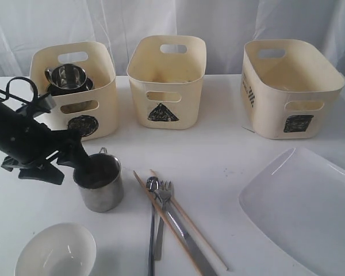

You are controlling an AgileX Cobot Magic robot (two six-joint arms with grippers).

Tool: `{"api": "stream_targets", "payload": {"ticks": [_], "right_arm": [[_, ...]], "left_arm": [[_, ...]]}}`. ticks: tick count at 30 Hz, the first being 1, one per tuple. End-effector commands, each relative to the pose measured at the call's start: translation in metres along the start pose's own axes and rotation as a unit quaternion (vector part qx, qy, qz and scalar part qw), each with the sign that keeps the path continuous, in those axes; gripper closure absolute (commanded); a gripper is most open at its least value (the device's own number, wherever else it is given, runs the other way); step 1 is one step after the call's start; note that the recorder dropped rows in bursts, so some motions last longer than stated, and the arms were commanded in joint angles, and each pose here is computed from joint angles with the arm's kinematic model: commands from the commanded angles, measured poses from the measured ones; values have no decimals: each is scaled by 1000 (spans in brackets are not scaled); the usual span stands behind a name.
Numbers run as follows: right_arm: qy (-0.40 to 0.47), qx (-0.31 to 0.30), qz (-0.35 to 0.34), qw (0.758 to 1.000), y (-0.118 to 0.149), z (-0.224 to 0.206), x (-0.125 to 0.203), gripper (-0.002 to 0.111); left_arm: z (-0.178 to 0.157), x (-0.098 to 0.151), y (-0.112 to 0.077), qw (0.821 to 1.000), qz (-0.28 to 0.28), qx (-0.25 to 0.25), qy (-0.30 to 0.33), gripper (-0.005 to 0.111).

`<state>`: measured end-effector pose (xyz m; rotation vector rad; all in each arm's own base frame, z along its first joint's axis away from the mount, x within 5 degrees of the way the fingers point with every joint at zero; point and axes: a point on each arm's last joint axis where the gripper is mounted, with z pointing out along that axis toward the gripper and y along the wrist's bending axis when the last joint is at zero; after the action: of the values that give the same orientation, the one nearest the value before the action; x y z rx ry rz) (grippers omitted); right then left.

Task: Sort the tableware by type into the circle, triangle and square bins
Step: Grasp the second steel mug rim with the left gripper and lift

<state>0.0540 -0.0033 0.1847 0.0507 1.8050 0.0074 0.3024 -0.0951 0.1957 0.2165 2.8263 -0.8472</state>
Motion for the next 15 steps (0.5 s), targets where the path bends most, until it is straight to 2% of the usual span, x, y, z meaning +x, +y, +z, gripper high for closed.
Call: {"api": "stream_targets", "payload": {"ticks": [1,13,15], "right_arm": [[-7,-3,2,1000,0,0,-1,108],[-7,-3,2,1000,0,0,-1,108],[-7,-3,2,1000,0,0,-1,108]], "left_arm": [[13,-4,10,999,-5,-9,-41,29],[34,-5,26,999,-16,-28,-26,29],[38,-6,30,999,-10,-38,-27,32]]}}
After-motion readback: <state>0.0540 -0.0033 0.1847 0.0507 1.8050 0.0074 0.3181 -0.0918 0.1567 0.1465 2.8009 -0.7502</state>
